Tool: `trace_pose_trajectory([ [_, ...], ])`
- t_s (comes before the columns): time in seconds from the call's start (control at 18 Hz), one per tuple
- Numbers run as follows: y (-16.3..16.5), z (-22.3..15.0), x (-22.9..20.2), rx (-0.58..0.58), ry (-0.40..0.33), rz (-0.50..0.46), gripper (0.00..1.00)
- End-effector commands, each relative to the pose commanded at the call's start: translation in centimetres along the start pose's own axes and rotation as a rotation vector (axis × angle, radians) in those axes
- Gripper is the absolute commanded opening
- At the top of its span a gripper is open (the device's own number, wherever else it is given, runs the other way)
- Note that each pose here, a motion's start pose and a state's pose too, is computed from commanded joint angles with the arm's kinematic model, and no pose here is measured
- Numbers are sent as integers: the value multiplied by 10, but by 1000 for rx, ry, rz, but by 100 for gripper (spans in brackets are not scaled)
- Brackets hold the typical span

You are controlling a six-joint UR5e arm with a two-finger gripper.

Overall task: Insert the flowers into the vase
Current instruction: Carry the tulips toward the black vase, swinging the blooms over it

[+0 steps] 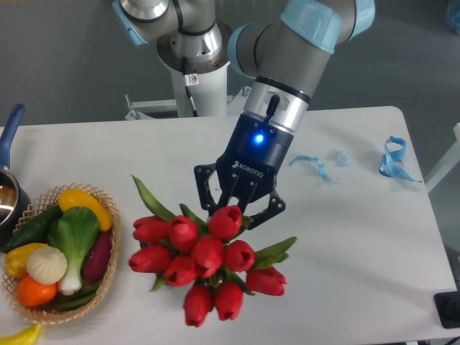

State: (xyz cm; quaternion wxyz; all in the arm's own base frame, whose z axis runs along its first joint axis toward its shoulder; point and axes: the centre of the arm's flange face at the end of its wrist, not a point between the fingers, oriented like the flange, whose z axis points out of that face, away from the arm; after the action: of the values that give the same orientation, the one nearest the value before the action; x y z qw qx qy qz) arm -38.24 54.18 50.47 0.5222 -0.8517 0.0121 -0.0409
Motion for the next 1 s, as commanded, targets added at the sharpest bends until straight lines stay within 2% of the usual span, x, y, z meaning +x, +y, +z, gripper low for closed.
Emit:
trace_pose_trajectory([
  [0.33,-5,5,13,3,17,14,0],
  [0.67,-4,28,45,-7,78,56,0],
  [0.78,-10,26,50,26,119,64,0],
  [0.83,-16,16,46,87,178,64,0],
  [1.0,-10,-22,8,229,282,41,0],
])
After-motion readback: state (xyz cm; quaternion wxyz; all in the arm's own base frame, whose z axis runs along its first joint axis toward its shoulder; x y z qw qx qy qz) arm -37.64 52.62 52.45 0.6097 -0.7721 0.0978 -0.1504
